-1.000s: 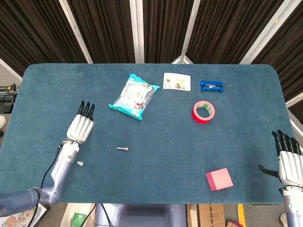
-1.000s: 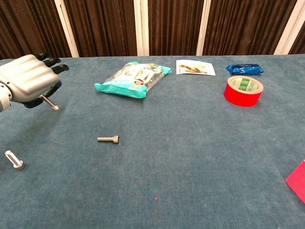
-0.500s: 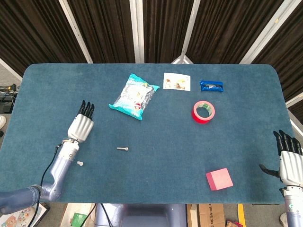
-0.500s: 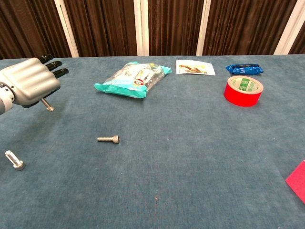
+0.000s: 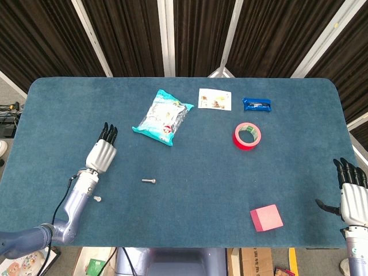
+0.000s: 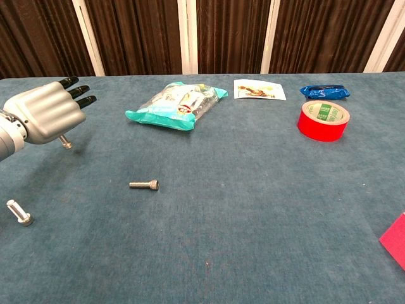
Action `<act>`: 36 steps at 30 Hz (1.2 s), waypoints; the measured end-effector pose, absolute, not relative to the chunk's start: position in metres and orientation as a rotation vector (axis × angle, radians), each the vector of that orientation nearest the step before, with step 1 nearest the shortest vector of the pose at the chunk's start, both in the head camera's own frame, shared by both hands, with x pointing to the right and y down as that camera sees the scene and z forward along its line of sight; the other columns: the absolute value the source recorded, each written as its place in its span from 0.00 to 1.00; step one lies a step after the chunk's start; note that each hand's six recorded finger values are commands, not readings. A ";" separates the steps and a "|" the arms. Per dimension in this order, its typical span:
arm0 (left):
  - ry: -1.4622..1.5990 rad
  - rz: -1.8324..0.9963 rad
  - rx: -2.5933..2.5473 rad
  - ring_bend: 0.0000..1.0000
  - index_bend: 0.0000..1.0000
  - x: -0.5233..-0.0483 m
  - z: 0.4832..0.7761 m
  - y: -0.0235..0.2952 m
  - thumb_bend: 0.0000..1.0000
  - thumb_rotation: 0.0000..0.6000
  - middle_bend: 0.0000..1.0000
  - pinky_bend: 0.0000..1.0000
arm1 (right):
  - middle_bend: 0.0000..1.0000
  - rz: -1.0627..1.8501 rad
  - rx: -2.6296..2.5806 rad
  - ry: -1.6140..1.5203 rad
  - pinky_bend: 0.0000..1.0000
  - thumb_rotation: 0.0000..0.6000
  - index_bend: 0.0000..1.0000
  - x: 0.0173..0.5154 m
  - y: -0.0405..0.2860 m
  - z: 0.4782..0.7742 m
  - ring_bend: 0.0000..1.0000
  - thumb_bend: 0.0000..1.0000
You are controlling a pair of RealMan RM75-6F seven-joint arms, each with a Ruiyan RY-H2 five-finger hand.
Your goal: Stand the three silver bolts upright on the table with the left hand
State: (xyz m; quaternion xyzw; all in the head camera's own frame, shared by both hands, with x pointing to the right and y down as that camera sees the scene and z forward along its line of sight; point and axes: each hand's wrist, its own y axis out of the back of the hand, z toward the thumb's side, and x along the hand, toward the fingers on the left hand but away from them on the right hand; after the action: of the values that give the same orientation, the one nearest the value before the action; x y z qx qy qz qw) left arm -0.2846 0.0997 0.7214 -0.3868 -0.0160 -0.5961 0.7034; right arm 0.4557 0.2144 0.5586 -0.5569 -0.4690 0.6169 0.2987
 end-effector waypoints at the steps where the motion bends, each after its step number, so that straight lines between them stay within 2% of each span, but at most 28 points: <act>1: -0.038 -1.326 -0.861 0.00 0.55 -0.284 0.722 0.100 0.54 1.00 0.04 0.00 | 0.00 1.639 -1.479 -1.246 0.00 1.00 0.00 0.456 0.214 0.558 0.00 0.00; 9: -0.057 -1.320 -0.852 0.00 0.55 -0.280 0.727 0.103 0.54 1.00 0.04 0.00 | 0.00 1.641 -1.475 -1.250 0.00 1.00 0.00 0.457 0.215 0.558 0.00 0.00; 20: -0.065 -1.325 -0.856 0.00 0.50 -0.279 0.730 0.106 0.47 1.00 0.04 0.00 | 0.00 1.644 -1.472 -1.257 0.00 1.00 0.00 0.458 0.214 0.558 0.00 0.00; 31: -0.063 -1.305 -0.855 0.00 0.38 -0.272 0.728 0.108 0.41 1.00 0.03 0.00 | 0.00 1.645 -1.469 -1.261 0.00 1.00 0.00 0.458 0.214 0.557 0.00 0.00; 36: -0.032 -1.304 -0.873 0.00 0.36 -0.270 0.723 0.108 0.38 1.00 0.03 0.00 | 0.00 1.646 -1.467 -1.270 0.00 1.00 0.00 0.458 0.214 0.557 0.00 0.00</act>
State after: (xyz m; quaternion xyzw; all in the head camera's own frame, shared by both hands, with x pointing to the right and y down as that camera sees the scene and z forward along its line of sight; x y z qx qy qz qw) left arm -0.2704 0.1076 0.7228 -0.3931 -0.0142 -0.5871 0.7075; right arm 0.4584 0.2142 0.5566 -0.5511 -0.4769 0.6182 0.2944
